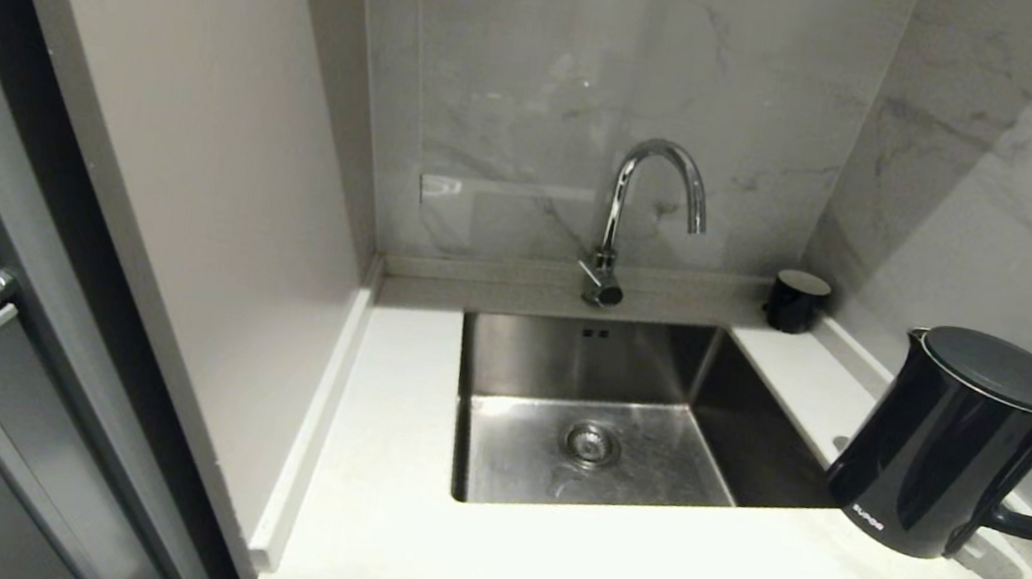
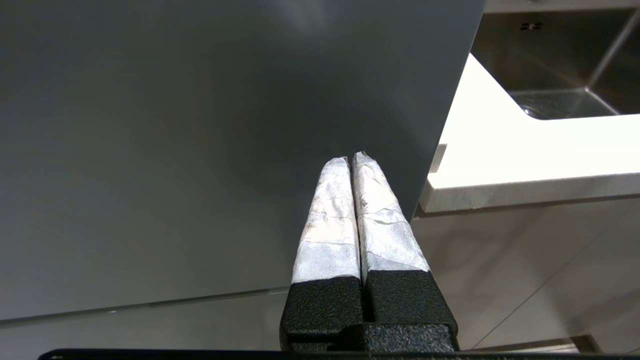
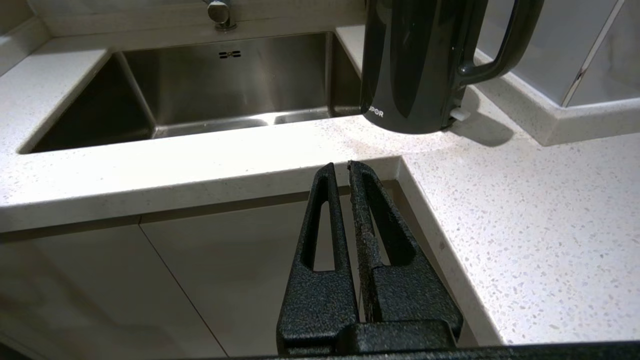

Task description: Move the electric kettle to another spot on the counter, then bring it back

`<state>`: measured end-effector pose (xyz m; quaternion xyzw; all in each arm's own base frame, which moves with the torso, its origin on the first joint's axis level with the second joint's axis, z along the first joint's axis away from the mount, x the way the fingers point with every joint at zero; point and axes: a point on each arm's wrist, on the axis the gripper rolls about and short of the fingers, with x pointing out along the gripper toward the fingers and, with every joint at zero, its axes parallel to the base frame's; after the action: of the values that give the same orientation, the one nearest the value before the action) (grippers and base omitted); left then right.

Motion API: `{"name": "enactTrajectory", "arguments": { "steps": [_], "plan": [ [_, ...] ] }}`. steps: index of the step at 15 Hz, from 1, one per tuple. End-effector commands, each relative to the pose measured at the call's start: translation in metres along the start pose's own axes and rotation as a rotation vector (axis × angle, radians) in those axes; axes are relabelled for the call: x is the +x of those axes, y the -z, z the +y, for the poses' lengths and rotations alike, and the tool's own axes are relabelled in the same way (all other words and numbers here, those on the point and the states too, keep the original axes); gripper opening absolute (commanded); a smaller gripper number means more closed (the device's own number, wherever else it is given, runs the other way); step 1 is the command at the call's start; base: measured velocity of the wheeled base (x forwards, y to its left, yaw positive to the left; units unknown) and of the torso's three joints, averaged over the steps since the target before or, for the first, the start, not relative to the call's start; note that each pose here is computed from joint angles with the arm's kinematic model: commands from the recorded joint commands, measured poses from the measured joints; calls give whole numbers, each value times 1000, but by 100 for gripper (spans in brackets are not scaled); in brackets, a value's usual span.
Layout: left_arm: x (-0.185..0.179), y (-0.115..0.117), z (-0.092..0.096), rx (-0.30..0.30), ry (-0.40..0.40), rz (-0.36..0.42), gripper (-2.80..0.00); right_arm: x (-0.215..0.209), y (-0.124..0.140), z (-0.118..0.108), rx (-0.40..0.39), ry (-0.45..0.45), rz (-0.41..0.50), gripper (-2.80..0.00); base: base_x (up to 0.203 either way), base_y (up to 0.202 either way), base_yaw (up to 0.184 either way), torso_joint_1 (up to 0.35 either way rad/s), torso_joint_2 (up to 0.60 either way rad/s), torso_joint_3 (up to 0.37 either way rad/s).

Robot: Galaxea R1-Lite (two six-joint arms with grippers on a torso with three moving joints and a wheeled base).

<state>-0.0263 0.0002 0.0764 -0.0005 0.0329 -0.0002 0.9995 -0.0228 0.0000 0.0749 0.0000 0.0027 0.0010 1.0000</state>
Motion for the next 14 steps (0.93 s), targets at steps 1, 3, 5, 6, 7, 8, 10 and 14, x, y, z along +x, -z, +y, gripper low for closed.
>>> {"name": "enactTrajectory", "arguments": {
  "steps": [1, 3, 5, 6, 7, 8, 10, 14],
  "plan": [
    [0, 0, 0, 0, 0, 2, -280, 0, 0, 0, 0, -1, 2, -280, 0, 0, 0, -130, 330, 201],
    [0, 0, 0, 1, 0, 2, -280, 0, 0, 0, 0, -1, 2, -280, 0, 0, 0, -125, 352, 220],
    [0, 0, 0, 0, 0, 2, -280, 0, 0, 0, 0, -1, 1, -280, 0, 0, 0, -136, 353, 216],
    [0, 0, 0, 0, 1, 2, -280, 0, 0, 0, 0, -1, 2, -280, 0, 0, 0, -149, 373, 237],
    [0, 0, 0, 0, 0, 2, -280, 0, 0, 0, 0, -1, 2, -280, 0, 0, 0, -126, 369, 234],
    [0, 0, 0, 0, 0, 2, -280, 0, 0, 0, 0, -1, 2, -280, 0, 0, 0, -129, 386, 251],
    [0, 0, 0, -2, 0, 0, -280, 0, 0, 0, 0, -1, 2, -280, 0, 0, 0, -161, 473, 311],
    [0, 0, 0, -4, 0, 0, -280, 0, 0, 0, 3, 0, 2, -280, 0, 0, 0, -161, 535, 364]
  ]
}}
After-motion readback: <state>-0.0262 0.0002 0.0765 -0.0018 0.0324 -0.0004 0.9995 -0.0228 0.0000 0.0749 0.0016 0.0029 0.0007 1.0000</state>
